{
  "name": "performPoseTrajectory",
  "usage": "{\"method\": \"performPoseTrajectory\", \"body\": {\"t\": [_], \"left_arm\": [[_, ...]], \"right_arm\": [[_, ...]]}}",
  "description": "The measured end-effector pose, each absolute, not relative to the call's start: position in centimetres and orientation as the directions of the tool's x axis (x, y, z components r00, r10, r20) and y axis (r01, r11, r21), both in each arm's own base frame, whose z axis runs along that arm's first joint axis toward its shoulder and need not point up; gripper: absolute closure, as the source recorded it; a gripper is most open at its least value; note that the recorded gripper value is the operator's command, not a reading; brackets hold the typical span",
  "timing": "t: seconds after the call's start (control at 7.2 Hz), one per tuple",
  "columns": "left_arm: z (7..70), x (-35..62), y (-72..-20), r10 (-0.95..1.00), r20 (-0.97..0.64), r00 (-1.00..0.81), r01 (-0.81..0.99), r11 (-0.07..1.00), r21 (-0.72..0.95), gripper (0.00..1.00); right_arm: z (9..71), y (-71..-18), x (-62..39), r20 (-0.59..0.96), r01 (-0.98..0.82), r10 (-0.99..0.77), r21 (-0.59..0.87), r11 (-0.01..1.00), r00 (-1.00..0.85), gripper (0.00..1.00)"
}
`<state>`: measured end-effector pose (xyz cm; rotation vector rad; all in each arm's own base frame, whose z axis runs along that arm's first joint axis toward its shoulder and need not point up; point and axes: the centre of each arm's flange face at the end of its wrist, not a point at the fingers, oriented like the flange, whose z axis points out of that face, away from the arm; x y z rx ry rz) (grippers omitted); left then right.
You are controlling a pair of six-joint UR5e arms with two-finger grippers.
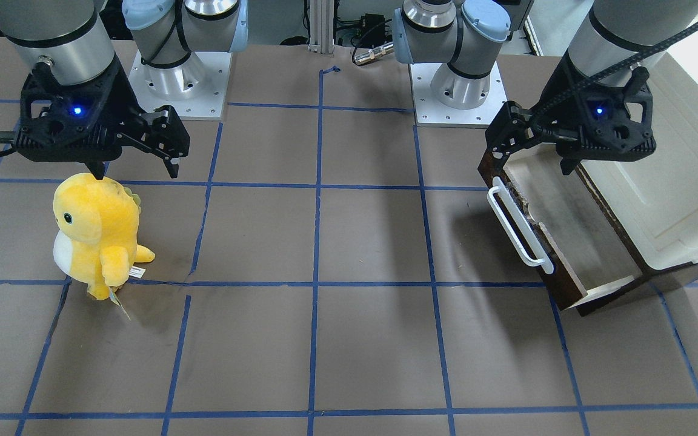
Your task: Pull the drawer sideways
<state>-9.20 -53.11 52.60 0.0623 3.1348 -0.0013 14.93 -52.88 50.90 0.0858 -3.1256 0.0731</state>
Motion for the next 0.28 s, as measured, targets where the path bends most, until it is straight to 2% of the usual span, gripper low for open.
{"method": "performPoseTrajectory", "body": {"t": [0.28], "left_arm": [[52.58, -9.2, -52.98, 0.05, -0.006, -0.999, 0.05, 0.999, -0.011, 0.0]], "right_arm": [[50.9, -52.88, 14.93, 0.015, -0.055, -0.054, -0.046, 0.997, -0.998, 0.0]]}}
